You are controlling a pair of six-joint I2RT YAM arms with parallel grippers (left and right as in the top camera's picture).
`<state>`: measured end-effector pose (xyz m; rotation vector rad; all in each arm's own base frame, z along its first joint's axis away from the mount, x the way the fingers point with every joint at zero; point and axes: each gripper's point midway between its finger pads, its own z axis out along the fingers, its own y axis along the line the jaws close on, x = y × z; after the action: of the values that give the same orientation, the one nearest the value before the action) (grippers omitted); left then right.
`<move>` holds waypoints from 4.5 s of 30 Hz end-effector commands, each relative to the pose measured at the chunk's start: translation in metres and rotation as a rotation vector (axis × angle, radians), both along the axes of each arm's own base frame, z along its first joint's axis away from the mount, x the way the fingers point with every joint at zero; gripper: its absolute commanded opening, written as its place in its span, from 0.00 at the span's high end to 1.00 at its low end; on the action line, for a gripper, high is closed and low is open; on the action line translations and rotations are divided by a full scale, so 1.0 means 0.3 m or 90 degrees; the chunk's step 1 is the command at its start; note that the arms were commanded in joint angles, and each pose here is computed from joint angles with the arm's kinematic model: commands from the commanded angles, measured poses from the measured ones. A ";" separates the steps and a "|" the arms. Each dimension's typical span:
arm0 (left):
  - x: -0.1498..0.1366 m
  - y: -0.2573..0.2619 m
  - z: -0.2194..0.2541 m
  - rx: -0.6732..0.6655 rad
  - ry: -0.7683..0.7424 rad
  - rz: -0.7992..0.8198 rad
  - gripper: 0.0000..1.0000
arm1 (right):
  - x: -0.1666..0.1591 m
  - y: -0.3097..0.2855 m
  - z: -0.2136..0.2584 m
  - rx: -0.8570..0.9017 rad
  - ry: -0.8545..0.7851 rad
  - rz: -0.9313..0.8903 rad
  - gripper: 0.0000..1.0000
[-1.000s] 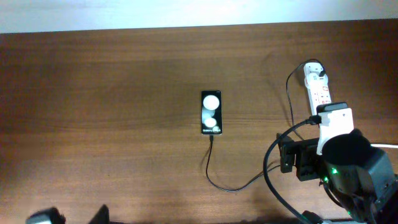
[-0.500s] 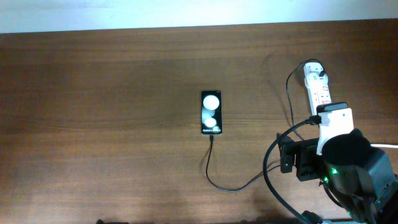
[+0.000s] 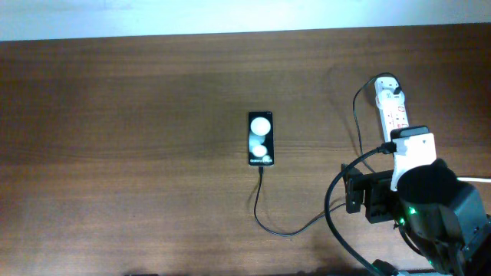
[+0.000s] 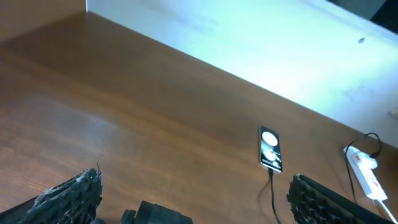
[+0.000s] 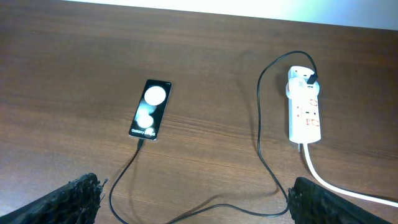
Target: Plug charger to phone and switch on socket
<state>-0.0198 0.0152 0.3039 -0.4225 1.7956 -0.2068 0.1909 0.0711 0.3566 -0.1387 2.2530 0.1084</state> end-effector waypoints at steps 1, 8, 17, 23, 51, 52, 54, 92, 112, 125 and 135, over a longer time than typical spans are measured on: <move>-0.008 0.005 0.002 0.011 -0.007 0.018 0.01 | 0.003 -0.012 0.017 0.000 -0.011 -0.011 0.01; -0.009 0.004 0.002 0.011 -0.006 0.024 0.01 | 0.003 -0.012 0.017 0.000 -0.011 -0.011 0.01; -0.015 0.006 -0.022 0.012 0.013 0.027 0.01 | 0.003 -0.012 0.017 0.000 -0.011 -0.011 0.01; 0.128 0.010 0.084 0.012 -0.073 0.028 0.01 | 0.003 -0.012 0.017 0.000 -0.011 -0.011 0.01; 0.858 0.027 -0.407 0.013 -0.125 0.028 0.01 | 0.003 -0.012 0.017 0.000 -0.011 -0.011 0.01; 0.861 0.028 -0.421 0.013 -0.122 0.028 0.01 | 0.003 -0.012 0.017 0.000 -0.011 -0.011 0.01; 0.869 0.028 -0.440 0.013 -0.125 0.028 0.01 | 0.003 -0.012 0.017 0.000 -0.011 -0.011 0.01; 0.879 0.023 -0.490 0.017 -0.111 0.022 0.01 | 0.000 0.371 -0.187 0.151 0.314 0.126 0.10; 0.879 0.023 -0.490 0.016 -0.111 0.022 0.01 | 0.053 0.108 -0.102 0.088 0.207 -0.166 0.60; 0.879 0.023 -0.490 0.017 -0.111 0.022 0.01 | 0.163 -0.166 -0.092 0.154 0.184 -0.382 0.96; 0.879 0.023 -0.490 0.017 -0.111 0.022 0.01 | 0.118 -0.142 -0.128 0.216 0.267 -0.363 0.96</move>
<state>0.2437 0.0208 0.1591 -0.4157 1.6117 -0.2105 0.2303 0.0279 0.3177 0.7713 2.5354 0.2136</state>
